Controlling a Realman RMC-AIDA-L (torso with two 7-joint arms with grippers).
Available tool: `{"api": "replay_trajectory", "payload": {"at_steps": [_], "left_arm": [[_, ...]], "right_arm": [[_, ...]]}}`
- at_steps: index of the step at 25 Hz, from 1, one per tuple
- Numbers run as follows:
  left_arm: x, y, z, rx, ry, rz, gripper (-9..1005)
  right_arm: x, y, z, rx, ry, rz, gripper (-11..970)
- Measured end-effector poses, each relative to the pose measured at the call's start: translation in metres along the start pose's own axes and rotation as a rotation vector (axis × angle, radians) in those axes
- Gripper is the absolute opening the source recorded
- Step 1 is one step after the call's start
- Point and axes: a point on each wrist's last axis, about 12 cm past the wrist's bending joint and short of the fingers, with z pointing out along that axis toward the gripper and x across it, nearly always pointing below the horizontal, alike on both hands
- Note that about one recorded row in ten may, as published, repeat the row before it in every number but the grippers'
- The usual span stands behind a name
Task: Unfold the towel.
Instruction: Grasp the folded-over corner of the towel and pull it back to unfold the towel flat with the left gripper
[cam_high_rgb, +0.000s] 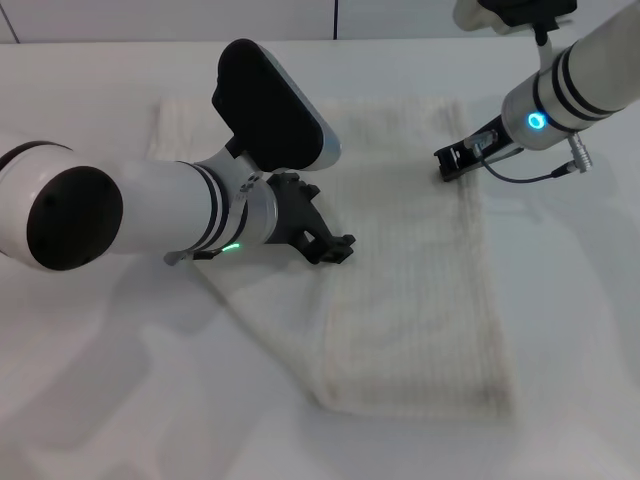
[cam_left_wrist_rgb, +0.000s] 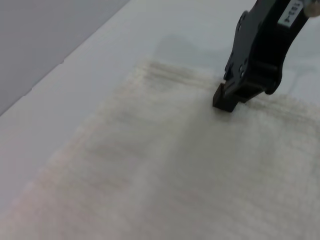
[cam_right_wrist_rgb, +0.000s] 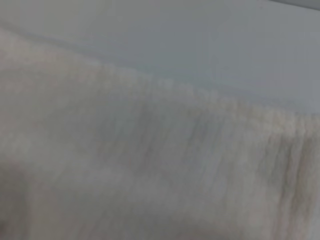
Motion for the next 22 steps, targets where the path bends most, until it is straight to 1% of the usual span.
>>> {"api": "replay_trajectory", "payload": {"at_steps": [10,13,14,18,19,22], "left_arm": [[0.000,0.003,0.001,-0.006,0.004,-0.021,643],[0.000,0.003,0.001,-0.004,0.006,-0.021,640],[-0.002,0.002,0.001,0.012,0.027,-0.012,639],[-0.003,0.001,0.001,0.025,0.049,-0.002,558],[-0.005,-0.001,-0.001,0.040,0.072,0.019,538],[-0.010,-0.003,-0.005,0.050,0.069,0.028,478]], "right_arm": [[0.000,0.001,0.000,0.002,0.005,-0.011,5],[0.000,0.001,0.001,0.003,0.006,-0.013,5],[0.001,0.001,0.001,0.002,0.006,-0.013,5],[0.001,0.001,0.001,0.002,0.006,-0.013,6],[0.001,0.001,0.001,0.002,0.006,-0.013,6],[0.001,0.002,0.001,0.001,0.006,-0.013,6]]}}
